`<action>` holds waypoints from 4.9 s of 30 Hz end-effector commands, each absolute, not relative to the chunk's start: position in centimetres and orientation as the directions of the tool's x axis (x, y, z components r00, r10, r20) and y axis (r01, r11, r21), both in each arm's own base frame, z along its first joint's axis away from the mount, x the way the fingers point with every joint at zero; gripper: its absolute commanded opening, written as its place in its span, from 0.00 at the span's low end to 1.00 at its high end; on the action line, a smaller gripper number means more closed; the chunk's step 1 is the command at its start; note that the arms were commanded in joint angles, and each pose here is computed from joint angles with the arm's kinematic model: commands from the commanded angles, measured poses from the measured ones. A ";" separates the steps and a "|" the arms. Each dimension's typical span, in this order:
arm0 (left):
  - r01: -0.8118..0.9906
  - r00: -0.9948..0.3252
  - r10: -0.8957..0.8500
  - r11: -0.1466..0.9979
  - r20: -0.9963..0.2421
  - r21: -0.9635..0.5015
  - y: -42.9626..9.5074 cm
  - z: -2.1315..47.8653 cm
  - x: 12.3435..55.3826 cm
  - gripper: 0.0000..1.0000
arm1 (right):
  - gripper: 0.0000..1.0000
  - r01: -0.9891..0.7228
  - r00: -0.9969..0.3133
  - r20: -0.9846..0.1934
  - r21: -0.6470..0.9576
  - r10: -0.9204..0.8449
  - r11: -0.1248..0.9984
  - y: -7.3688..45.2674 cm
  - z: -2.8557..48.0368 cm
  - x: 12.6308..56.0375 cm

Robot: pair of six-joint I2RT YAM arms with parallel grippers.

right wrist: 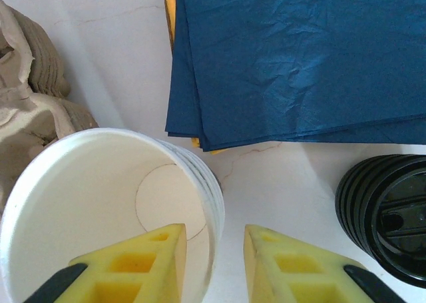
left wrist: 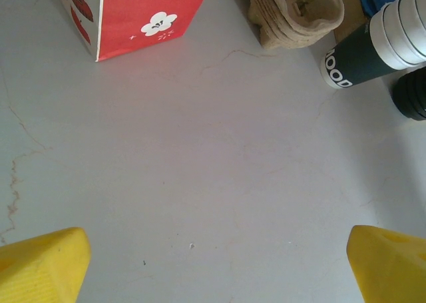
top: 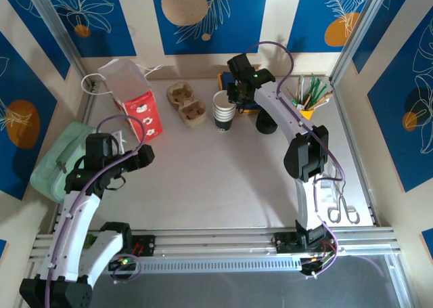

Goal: Pack the takeout coffee

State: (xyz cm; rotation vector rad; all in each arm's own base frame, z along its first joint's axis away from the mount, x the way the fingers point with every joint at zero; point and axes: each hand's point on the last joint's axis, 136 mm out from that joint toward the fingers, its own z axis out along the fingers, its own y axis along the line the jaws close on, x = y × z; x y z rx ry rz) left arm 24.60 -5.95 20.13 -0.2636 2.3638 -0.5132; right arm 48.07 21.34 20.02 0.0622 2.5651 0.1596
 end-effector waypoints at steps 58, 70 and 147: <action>-0.047 -0.724 -0.351 0.884 -0.594 -0.464 -6.1 21.0 23.9 0.97 | 0.02 -0.207 -0.795 -0.605 0.189 -0.052 0.960 22.7 34.0 39.7; 0.040 -0.744 -0.354 0.823 -0.567 -0.566 -9.5 19.6 23.4 0.90 | 0.00 -0.263 -0.836 -0.532 0.171 -0.136 0.949 24.3 27.9 30.8; 0.251 -0.748 -0.151 0.837 -0.646 -0.486 -17.1 19.6 22.6 0.86 | 0.54 0.002 -0.748 -0.663 0.060 0.041 0.998 15.4 20.6 32.3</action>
